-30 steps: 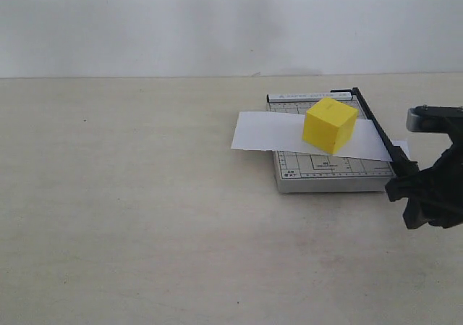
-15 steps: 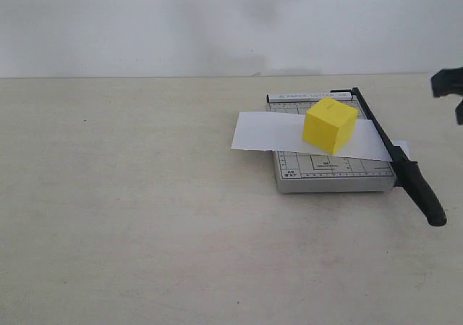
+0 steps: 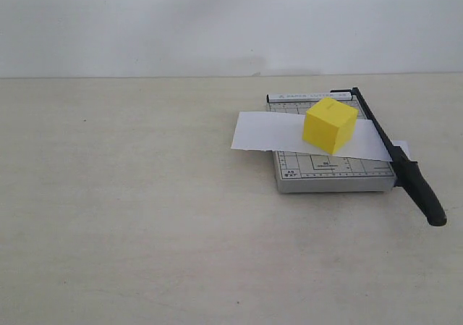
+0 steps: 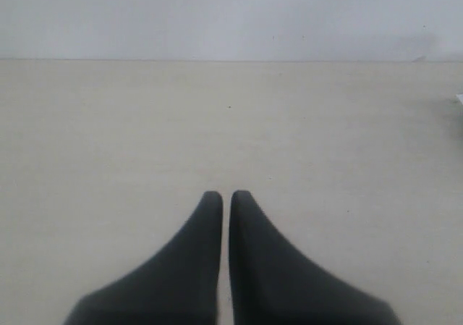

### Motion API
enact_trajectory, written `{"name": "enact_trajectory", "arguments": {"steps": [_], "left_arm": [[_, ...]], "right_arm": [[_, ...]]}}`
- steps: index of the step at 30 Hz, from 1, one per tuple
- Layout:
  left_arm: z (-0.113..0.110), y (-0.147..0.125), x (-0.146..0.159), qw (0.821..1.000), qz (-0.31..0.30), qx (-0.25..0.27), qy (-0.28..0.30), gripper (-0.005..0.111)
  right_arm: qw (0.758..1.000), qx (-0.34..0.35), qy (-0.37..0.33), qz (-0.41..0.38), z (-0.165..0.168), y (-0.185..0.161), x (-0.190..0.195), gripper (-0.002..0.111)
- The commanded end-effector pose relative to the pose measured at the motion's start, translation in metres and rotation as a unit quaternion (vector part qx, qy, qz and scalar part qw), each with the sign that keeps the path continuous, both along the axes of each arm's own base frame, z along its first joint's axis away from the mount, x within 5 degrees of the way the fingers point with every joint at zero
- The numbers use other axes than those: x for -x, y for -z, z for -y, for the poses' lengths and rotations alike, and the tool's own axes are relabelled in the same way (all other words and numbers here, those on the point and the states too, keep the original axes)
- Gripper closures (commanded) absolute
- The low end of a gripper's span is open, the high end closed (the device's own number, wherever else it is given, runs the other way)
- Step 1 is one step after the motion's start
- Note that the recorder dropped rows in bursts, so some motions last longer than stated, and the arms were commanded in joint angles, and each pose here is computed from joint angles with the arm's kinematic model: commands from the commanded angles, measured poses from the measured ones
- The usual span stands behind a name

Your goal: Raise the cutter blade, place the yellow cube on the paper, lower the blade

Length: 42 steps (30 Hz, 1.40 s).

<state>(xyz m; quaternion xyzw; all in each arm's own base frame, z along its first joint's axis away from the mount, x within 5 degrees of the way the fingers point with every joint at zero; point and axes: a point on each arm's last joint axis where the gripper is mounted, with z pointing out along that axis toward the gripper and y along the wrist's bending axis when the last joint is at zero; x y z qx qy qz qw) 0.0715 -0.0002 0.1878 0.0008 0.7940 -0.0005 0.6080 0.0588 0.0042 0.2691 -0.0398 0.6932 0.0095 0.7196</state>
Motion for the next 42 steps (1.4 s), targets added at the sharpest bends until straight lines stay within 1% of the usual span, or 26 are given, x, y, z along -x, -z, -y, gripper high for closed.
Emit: {"name": "enact_trajectory", "arguments": {"steps": [1, 5, 8, 12, 17, 19, 22, 24, 25, 28, 30, 31, 35, 40, 42], "left_arm": [[0.000, 0.000, 0.000, 1.000, 0.003, 0.002, 0.000, 0.102], [0.000, 0.000, 0.000, 1.000, 0.003, 0.002, 0.000, 0.102], [0.000, 0.000, 0.000, 1.000, 0.003, 0.002, 0.000, 0.102], [0.000, 0.000, 0.000, 1.000, 0.003, 0.002, 0.000, 0.102], [0.000, 0.000, 0.000, 1.000, 0.003, 0.002, 0.000, 0.102], [0.000, 0.000, 0.000, 1.000, 0.003, 0.002, 0.000, 0.102], [0.000, 0.000, 0.000, 1.000, 0.003, 0.002, 0.000, 0.102], [0.000, 0.000, 0.000, 1.000, 0.003, 0.002, 0.000, 0.102], [0.000, 0.000, 0.000, 1.000, 0.003, 0.002, 0.000, 0.102], [0.000, 0.000, 0.000, 1.000, 0.004, 0.002, 0.000, 0.102], [0.000, 0.000, 0.000, 1.000, 0.006, 0.002, 0.000, 0.102], [0.000, 0.000, 0.000, 1.000, 0.006, 0.002, 0.000, 0.102], [0.000, 0.000, 0.000, 1.000, 0.006, 0.002, 0.000, 0.102], [0.000, 0.000, 0.000, 1.000, 0.006, 0.002, 0.000, 0.102], [0.000, 0.000, 0.000, 1.000, 0.006, 0.002, 0.000, 0.102]], "right_arm": [[0.999, 0.008, 0.001, -0.034, 0.001, 0.015, 0.010, 0.108], [0.998, 0.004, -0.001, -0.055, 0.001, 0.019, 0.011, 0.108], [0.996, 0.005, -0.002, -0.090, 0.001, 0.025, 0.012, 0.108], [0.992, -0.015, 0.000, -0.127, 0.000, 0.032, 0.013, 0.108], [0.993, 0.008, 0.008, -0.120, 0.002, 0.036, 0.011, 0.108], [0.992, 0.020, 0.013, -0.125, 0.003, 0.043, 0.009, 0.108], [0.989, 0.021, 0.012, -0.145, 0.003, 0.064, 0.006, 0.108], [0.990, 0.017, 0.011, -0.141, 0.002, 0.082, 0.004, 0.108], [0.992, -0.008, 0.009, -0.124, 0.002, 0.083, 0.004, 0.108], [0.990, -0.006, 0.021, -0.136, 0.003, 0.085, 0.005, 0.108], [0.989, -0.034, 0.042, -0.137, 0.004, 0.085, 0.005, 0.108], [0.988, -0.036, 0.061, -0.136, 0.006, 0.085, 0.005, 0.108], [0.986, -0.018, 0.097, -0.135, 0.010, 0.085, 0.005, 0.108], [0.986, -0.020, 0.100, -0.135, 0.010, 0.085, 0.005, 0.108], [0.986, -0.039, 0.096, -0.134, 0.009, 0.085, 0.005, 0.108]]}}
